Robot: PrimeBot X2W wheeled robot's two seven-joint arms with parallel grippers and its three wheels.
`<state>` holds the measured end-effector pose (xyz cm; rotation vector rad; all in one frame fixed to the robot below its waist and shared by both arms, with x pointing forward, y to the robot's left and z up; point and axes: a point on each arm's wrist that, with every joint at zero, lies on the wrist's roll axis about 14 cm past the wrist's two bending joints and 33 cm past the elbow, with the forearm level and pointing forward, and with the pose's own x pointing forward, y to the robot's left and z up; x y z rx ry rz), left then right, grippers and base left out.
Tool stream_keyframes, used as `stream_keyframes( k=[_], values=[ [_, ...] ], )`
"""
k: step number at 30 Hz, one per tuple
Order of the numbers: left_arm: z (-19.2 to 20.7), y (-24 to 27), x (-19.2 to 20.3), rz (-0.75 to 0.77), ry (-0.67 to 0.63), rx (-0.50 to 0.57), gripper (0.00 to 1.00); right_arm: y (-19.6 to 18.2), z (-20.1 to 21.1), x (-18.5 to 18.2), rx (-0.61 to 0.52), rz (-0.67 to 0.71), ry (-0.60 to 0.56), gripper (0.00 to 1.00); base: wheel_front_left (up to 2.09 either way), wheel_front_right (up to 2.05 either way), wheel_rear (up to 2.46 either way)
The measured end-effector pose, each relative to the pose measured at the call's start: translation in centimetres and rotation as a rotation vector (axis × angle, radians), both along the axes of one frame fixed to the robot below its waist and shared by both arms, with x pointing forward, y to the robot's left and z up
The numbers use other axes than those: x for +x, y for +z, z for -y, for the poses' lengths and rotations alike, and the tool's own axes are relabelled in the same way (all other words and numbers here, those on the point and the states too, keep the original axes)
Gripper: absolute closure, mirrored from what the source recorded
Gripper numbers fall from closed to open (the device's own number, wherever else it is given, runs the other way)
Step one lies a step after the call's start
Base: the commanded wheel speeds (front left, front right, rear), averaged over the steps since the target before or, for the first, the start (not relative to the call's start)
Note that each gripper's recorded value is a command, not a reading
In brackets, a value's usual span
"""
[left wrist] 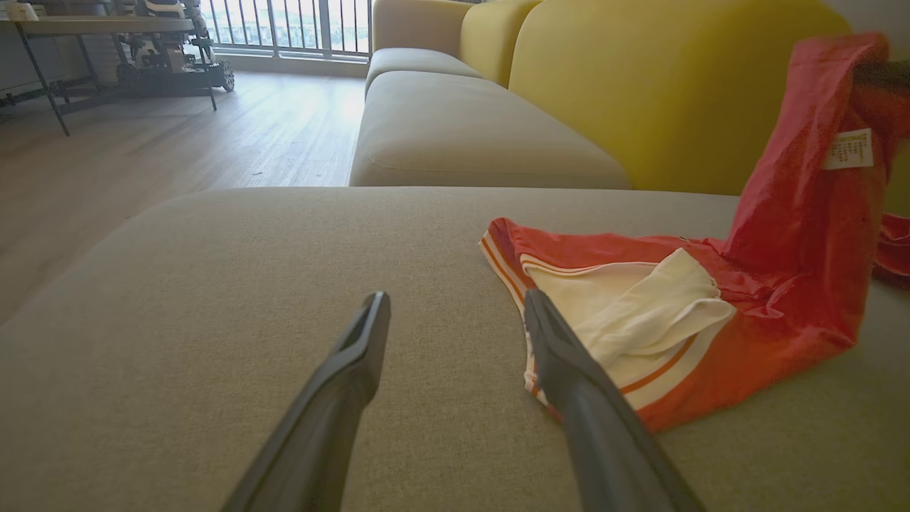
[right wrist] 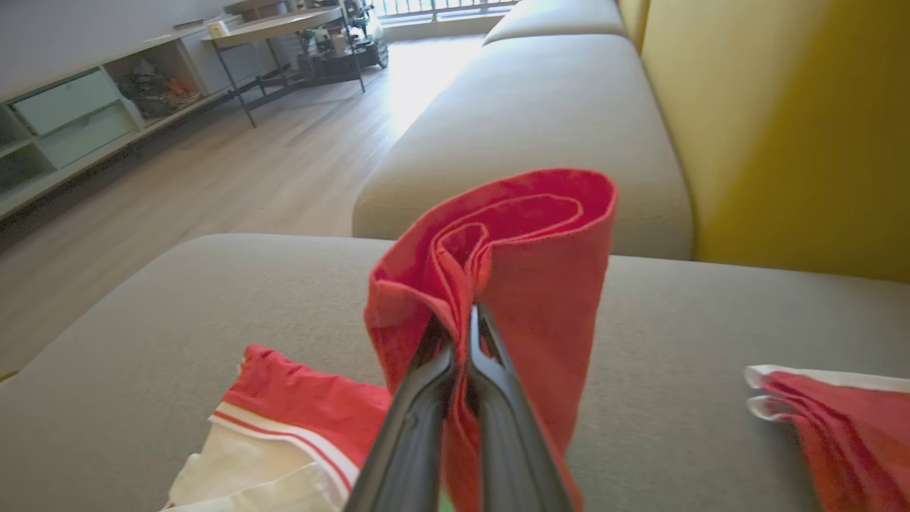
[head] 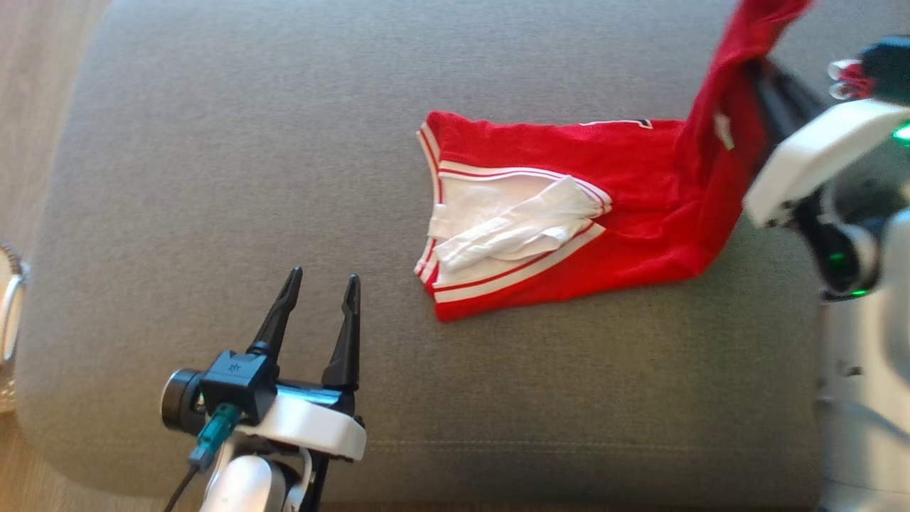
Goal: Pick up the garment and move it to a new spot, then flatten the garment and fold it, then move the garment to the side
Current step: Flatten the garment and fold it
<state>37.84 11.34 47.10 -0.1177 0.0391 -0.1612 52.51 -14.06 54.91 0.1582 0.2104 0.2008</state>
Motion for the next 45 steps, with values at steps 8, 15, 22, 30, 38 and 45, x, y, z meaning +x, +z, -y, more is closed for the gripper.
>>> stream_keyframes(
  k=[8,15,22,30,38,45],
  values=[
    [-1.4,-0.3,-1.4,-0.017,0.046,0.009,0.00,-3.1,-7.8,-0.2,0.066,-0.088,0.190,1.00,0.00,0.00,0.00],
    [-2.3,-0.1,-2.3,-0.016,0.080,0.013,0.00,-5.5,-13.6,-1.6,0.124,-0.158,0.334,1.00,0.00,0.00,0.00],
    [-3.2,0.2,-3.1,-0.015,0.117,-0.002,0.00,-8.1,-17.0,-2.8,0.122,-0.227,0.411,1.00,0.00,0.00,0.00],
    [-3.1,0.2,-3.5,-0.017,0.123,-0.004,0.00,-9.6,-18.7,-3.7,0.139,-0.273,0.450,0.54,0.00,0.00,0.00],
    [-2.5,0.1,-3.2,-0.021,0.109,-0.014,0.00,-7.9,-18.8,-2.7,0.219,-0.215,0.425,0.00,0.00,0.00,0.00],
    [-2.0,0.6,-2.8,-0.003,0.097,-0.017,0.00,-3.5,-15.7,0.3,0.225,-0.028,0.315,0.00,0.00,0.00,0.00]
  ],
)
